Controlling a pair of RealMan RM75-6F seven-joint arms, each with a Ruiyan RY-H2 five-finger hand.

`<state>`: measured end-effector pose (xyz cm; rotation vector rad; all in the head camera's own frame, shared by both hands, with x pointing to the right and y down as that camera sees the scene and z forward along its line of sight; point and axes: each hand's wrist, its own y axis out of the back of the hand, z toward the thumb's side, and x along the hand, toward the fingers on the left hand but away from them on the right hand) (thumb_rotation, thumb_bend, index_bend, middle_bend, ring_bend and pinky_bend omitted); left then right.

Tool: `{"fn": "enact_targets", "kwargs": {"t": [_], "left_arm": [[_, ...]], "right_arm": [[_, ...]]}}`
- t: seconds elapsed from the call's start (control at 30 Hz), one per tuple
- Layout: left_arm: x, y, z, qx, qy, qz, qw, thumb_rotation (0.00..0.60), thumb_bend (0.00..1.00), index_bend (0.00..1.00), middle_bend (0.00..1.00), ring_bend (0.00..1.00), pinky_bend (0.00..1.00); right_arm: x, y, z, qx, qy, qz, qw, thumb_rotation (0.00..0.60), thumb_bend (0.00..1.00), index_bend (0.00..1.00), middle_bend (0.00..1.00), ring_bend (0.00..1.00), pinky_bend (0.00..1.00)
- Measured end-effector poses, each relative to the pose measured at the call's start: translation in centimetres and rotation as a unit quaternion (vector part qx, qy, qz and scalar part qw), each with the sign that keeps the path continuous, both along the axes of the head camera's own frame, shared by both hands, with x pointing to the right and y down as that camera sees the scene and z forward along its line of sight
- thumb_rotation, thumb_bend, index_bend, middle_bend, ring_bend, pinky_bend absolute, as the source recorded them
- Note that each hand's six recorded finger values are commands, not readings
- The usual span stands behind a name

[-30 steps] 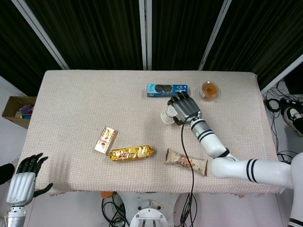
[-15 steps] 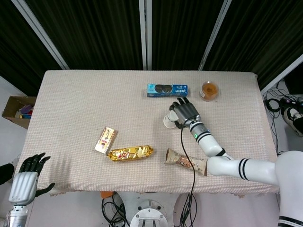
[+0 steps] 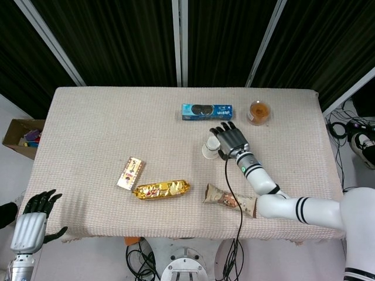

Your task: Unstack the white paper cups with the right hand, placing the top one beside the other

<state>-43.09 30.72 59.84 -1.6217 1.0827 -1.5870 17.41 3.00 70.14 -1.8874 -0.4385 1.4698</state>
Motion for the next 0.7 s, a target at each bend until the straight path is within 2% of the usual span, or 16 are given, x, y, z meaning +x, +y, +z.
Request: {"fn": "enact_targets", "kwargs": {"t": [0.23,0.4,0.53,0.7], "left_arm": [[0.0,-0.4,-0.2,0.007,0.000,0.005,1.0000,0.600,0.13,0.19,0.10,0.09,0.13],[0.1,-0.8,-0.3,0.012,0.003,0.008,0.9999,0.600,0.13,0.19,0.10,0.09,0.13],[0.2,-1.0,-0.5,0.018,0.003,0.012,0.9998,0.600,0.13,0.19,0.10,0.09,0.13],[0.6,-1.6,-0.9,0.028,0.005,0.016,0.9995,0.600,0.13,0.19,0.10,0.09,0.13]], "right_arm": [[2.1,-0.1,-3.3,0.033,-0.010,0.010,0.9994,0.600,0.40,0.04,0.13,0.00,0.00],[6.7,0.7,-6.9,0.082,-0.012,0.035,0.9960,0.600,0.40,0.04,0.10,0.00,0.00],[11.7,2.7,-9.1,0.120,-0.007,0.062,0.9909,0.600,0.39,0.01,0.06,0.00,0.00],[18.1,7.5,-11.7,0.164,-0.023,0.111,0.9799,0.600,0.39,0.00,0.00,0.00,0.00]]}}
